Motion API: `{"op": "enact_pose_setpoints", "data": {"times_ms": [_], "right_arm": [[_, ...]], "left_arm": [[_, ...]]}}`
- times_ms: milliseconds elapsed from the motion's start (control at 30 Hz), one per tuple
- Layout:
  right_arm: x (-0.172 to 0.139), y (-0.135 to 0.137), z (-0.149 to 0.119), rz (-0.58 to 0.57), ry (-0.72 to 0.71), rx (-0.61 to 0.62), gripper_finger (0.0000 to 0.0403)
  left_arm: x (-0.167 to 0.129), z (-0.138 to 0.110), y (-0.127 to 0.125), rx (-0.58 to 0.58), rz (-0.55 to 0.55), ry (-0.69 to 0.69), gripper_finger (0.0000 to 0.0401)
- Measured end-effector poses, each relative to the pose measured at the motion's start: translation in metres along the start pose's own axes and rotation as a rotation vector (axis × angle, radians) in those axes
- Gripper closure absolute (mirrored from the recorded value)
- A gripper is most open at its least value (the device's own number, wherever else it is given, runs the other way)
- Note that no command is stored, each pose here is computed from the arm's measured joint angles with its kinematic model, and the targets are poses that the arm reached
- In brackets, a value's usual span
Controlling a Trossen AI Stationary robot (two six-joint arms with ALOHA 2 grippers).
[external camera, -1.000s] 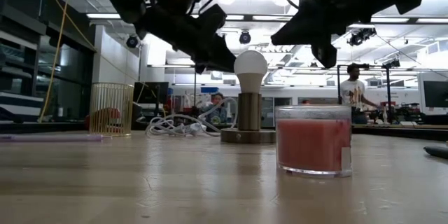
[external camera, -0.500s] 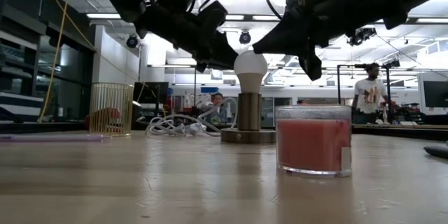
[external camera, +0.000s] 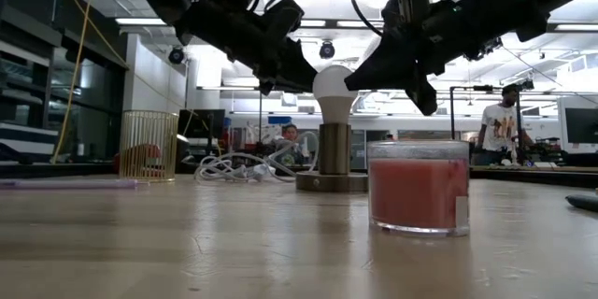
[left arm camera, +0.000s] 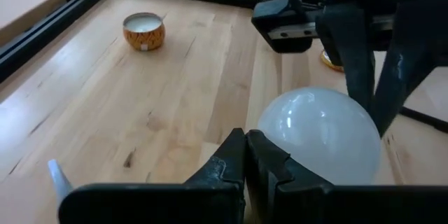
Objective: Screw lightbulb
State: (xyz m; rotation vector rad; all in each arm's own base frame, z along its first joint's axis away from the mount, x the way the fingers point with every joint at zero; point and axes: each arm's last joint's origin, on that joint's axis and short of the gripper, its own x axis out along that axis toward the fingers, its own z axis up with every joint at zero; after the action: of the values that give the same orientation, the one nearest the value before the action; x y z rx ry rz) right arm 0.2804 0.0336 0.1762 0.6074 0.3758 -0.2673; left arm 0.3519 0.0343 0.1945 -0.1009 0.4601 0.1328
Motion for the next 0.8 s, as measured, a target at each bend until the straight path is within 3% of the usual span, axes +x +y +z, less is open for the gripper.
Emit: {"op": "enact_pose_setpoints", "data": {"times_ms": [667,800], "right_arm": [[-0.008,-0.017,0.019,-0.09,-0.028,-0.038,0.0403],[-0.008,-0.024,0.026,-0.149,-0.076,-0.026,0.0403]], "left_arm": [[-0.014,-0.001,-0.019,-0.096,-0.005,0.074,0.0401],[-0.014,0.001,-0.031,-0.106,-0.084,0.056,0.0401]]}}
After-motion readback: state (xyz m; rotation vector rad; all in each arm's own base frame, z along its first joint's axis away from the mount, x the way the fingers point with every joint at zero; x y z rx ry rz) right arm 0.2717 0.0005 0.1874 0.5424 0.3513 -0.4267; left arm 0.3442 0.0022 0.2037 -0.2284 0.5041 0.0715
